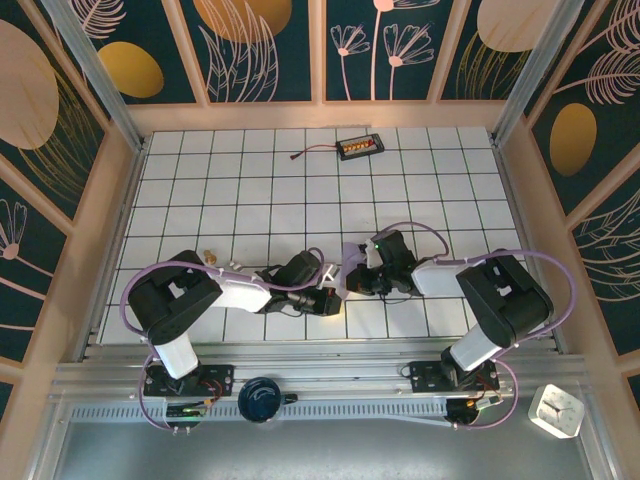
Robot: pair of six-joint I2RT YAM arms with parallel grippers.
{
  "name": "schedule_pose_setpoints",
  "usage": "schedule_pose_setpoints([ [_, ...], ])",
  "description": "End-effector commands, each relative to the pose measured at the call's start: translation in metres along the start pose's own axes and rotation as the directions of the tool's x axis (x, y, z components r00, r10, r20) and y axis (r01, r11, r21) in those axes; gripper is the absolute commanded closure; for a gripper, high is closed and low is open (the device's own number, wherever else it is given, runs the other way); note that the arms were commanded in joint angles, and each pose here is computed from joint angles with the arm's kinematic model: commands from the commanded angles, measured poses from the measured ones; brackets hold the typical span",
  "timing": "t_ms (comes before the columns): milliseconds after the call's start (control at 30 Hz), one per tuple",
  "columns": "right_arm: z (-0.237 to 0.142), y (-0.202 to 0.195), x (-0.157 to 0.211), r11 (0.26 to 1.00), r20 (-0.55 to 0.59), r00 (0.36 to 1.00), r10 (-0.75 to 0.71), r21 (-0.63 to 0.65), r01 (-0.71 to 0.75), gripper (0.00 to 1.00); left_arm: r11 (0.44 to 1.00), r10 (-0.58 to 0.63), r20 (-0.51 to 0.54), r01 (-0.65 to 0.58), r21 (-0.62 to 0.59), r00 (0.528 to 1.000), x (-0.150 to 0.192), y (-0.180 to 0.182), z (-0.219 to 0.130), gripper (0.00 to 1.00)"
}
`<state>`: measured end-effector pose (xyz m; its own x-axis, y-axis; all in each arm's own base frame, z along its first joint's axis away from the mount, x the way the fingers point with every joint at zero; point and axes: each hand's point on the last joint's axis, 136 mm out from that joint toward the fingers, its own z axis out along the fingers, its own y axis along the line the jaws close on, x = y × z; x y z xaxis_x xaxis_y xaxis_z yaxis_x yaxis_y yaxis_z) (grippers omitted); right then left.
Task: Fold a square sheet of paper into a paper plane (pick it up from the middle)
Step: Fold the wing for the fifth time at the center of the table.
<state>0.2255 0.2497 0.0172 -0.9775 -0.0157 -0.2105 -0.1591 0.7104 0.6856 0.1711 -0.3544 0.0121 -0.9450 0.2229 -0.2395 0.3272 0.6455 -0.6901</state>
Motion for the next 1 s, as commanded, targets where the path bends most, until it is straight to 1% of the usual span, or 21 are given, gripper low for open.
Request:
schedule_pose_setpoints([
  [0, 0.002, -0.014, -0.002, 0.999, 0.009, 1.0, 0.009, 0.046, -0.009, 1.0, 0.98, -0.095, -0.156, 0.065, -0.189, 0.983, 0.05, 0.049, -0.005, 1.0],
  [100, 0.001, -0.015, 0.002, 0.999, 0.013, 0.999, 0.04, 0.031, -0.04, 1.0, 0.996, -0.043, -0.059, 0.039, -0.076, 0.997, 0.019, 0.01, -0.015, 1.0],
  [200, 0.002, -0.012, 0.007, 0.998, 0.012, 0.999, 0.053, 0.019, -0.053, 1.0, 1.0, -0.013, 0.034, 0.013, -0.01, 0.999, -0.006, -0.016, -0.024, 1.0],
  [267, 0.002, -0.012, 0.009, 0.998, 0.013, 0.998, 0.058, 0.018, -0.058, 1.0, 1.0, -0.009, 0.092, 0.008, 0.008, 0.996, -0.02, -0.024, -0.027, 1.0],
  [333, 0.001, -0.011, 0.009, 0.998, 0.018, 0.998, 0.061, 0.015, -0.062, 1.0, 1.0, -0.016, 0.119, 0.016, 0.008, 0.993, -0.03, -0.026, -0.024, 1.0],
  [500, 0.001, -0.01, 0.009, 0.998, 0.019, 0.998, 0.062, 0.018, -0.062, 1.0, 0.996, -0.055, 0.106, 0.062, -0.066, 0.993, -0.037, -0.007, -0.005, 1.0],
  [667, 0.001, -0.012, 0.01, 0.998, 0.02, 0.998, 0.066, 0.021, -0.066, 1.0, 0.994, -0.06, 0.098, 0.068, -0.082, 0.993, -0.041, -0.001, 0.006, 1.0],
  [833, 0.001, -0.013, 0.012, 0.997, 0.016, 0.998, 0.066, 0.024, -0.067, 1.0, 0.985, -0.057, 0.08, 0.069, -0.161, 0.995, -0.035, 0.017, 0.009, 1.0],
  [967, 0.0, -0.008, 0.007, 0.998, 0.016, 0.998, 0.056, 0.014, -0.057, 1.0, 0.971, -0.068, 0.011, 0.069, -0.229, 0.998, -0.019, 0.034, 0.012, 1.0],
])
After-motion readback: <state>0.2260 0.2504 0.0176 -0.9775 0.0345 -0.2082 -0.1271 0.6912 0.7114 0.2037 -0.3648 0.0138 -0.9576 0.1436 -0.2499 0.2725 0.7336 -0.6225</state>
